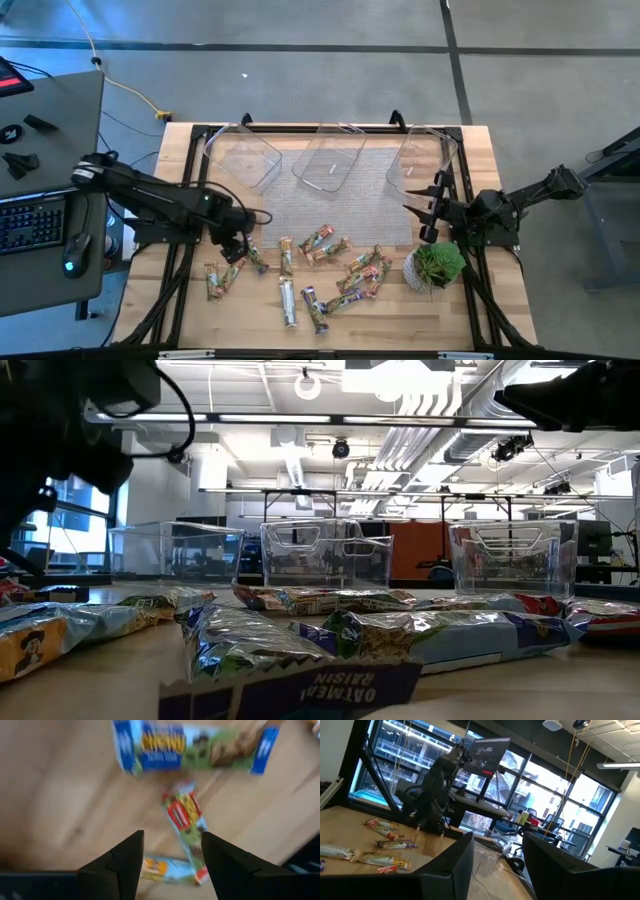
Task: Pick and place Granola Bars by type
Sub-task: Put the red granola bar into the left transparent bin
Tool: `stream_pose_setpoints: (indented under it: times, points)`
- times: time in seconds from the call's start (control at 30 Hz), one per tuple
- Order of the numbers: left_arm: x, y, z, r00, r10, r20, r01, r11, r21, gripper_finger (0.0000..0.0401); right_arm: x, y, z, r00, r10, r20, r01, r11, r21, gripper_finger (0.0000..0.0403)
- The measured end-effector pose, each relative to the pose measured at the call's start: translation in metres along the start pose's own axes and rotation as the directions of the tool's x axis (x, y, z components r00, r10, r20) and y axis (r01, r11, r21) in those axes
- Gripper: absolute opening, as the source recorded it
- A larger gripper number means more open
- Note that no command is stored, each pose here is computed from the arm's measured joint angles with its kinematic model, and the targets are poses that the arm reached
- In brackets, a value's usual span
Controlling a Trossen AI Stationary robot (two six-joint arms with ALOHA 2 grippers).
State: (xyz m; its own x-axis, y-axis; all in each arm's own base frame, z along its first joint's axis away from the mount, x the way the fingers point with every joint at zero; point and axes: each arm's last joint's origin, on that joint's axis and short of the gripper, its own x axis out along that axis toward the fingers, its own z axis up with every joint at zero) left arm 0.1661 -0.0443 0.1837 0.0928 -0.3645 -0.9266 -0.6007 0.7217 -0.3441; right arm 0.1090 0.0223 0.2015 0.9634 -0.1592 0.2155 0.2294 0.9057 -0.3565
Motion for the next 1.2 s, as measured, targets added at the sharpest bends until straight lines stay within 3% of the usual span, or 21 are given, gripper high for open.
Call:
stream_pose_setpoints:
  times: [0.17,0.5,0.73,1.2]
  points:
    - [0.011,0.001,0.004,0.999,-0.051,0.018,0.052,0.998,-0.036,0.0193,0.0,0.0,0.0,1.0,0.0,0.0,0.0,1.0,0.0,0.0154]
    - [0.026,0.014,0.001,0.999,-0.005,0.037,0.011,0.986,-0.169,0.0193,0.0,0.0,0.0,1.0,0.002,-0.003,-0.002,1.0,-0.005,0.0153]
    - [0.027,0.009,0.007,0.993,-0.058,0.103,0.07,0.99,-0.12,0.0193,0.0,0.001,-0.002,1.0,0.011,-0.02,-0.011,1.0,-0.015,0.0153]
    - [0.038,-0.004,-0.012,0.998,-0.029,0.064,0.035,0.995,-0.089,0.0193,0.0,0.003,-0.006,0.998,0.03,-0.058,-0.028,0.999,0.026,0.0153]
